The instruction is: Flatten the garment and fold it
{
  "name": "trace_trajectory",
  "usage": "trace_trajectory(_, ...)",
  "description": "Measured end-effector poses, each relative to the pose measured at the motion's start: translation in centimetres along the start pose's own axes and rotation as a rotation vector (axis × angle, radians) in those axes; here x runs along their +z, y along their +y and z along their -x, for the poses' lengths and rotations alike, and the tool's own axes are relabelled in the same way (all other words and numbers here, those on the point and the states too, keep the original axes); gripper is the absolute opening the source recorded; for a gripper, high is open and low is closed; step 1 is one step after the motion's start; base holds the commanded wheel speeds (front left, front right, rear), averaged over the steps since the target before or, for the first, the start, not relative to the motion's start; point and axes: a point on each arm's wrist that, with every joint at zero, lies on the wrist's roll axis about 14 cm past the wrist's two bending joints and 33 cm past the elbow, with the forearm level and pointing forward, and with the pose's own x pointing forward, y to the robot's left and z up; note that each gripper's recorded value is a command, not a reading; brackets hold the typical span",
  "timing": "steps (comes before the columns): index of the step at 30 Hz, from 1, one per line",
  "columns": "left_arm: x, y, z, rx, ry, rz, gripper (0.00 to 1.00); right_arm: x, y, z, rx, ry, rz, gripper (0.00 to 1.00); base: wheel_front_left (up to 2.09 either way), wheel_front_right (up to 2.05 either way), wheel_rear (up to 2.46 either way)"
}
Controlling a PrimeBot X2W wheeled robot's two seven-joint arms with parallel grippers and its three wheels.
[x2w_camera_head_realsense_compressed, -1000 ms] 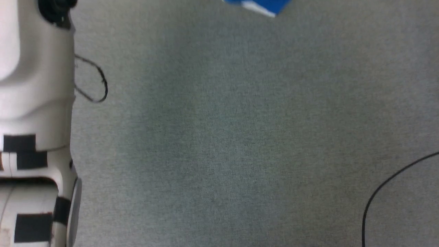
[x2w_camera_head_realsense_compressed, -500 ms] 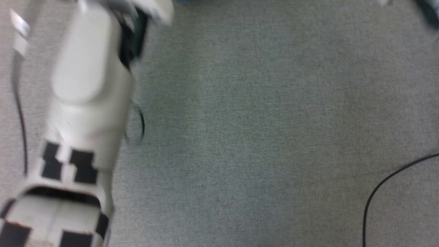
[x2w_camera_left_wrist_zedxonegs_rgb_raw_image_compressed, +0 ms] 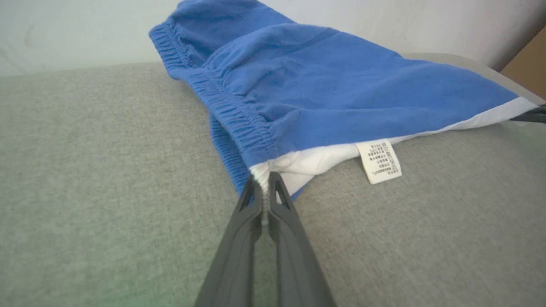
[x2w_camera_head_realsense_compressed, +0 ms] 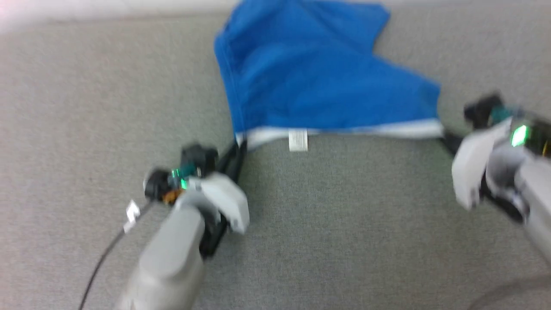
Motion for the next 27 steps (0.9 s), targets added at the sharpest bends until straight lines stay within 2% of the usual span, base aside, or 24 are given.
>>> trace_trajectory(5,-1.3,-1.2,3.7,-0.005,0.031,0.014,0.0,-3.1,1.9,3.7,0.048,0.075,-0.036,0.0,0.0,0.0,0.0)
trace_trajectory(16,-3.1,-3.2,11.6,-0.021,0.093,0.024,0.0,-5.9,3.6,10.5,0.073,0.115,-0.068,0.0,0.0,0.0,0.0)
trace_trajectory(27,-5.2,-6.2,18.9,-0.049,0.165,0.084,0.0,-10.4,5.8,15.8,0.106,0.216,-0.123,0.0,0.0,0.0,0.0)
